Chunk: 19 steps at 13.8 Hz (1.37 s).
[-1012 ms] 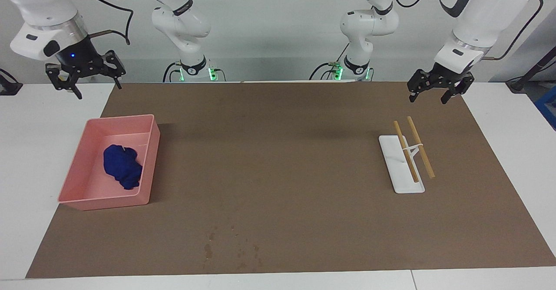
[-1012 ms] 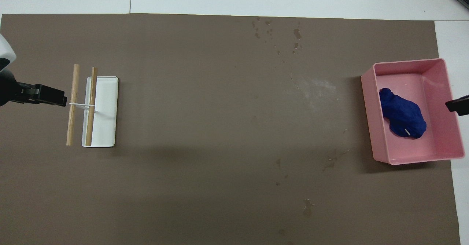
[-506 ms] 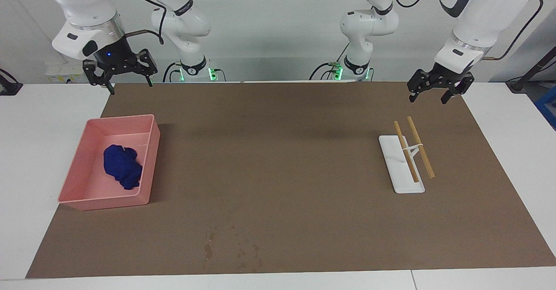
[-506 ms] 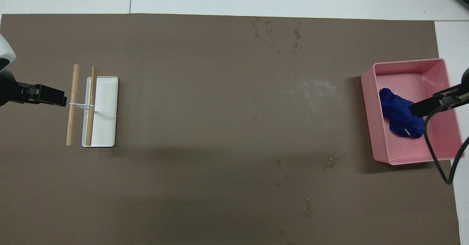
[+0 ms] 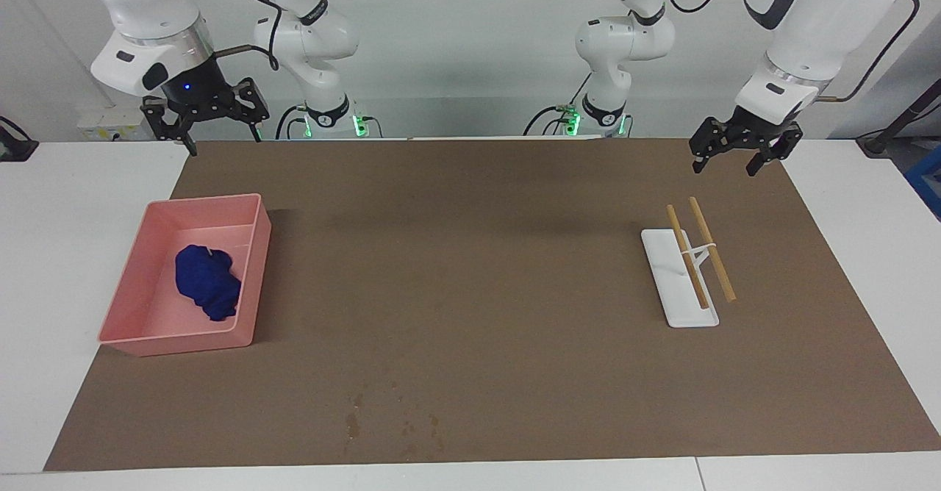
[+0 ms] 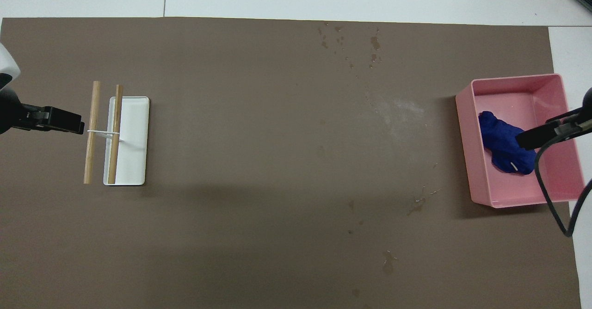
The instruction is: Wipe water with towel using both arms
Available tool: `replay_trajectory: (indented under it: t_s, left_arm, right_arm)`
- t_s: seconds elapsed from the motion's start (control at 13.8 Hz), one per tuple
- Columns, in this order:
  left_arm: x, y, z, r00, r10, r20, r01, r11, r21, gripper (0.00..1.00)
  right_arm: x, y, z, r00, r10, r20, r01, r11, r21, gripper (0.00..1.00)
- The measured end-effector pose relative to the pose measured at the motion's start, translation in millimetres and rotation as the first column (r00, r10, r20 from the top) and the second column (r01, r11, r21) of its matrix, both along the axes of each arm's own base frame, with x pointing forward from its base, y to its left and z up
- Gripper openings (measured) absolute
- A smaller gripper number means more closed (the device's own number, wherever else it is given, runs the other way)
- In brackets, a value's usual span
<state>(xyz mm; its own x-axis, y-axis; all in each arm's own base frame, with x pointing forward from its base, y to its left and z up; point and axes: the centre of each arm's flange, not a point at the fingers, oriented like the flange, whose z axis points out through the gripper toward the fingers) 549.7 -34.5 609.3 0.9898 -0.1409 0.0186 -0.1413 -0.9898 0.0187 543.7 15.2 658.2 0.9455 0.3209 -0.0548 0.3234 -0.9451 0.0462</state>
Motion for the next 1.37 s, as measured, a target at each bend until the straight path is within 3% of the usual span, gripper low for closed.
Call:
replay_trajectory:
  t_s: [1.37]
  left_arm:
    - [0.0, 0.0, 0.0, 1.0, 0.0, 0.0, 0.0, 1.0, 0.0, 1.0]
  right_arm:
    - [1.0, -8.6, -3.4, 1.0, -0.017, -0.008, 0.018, 0.999, 0.035, 1.0]
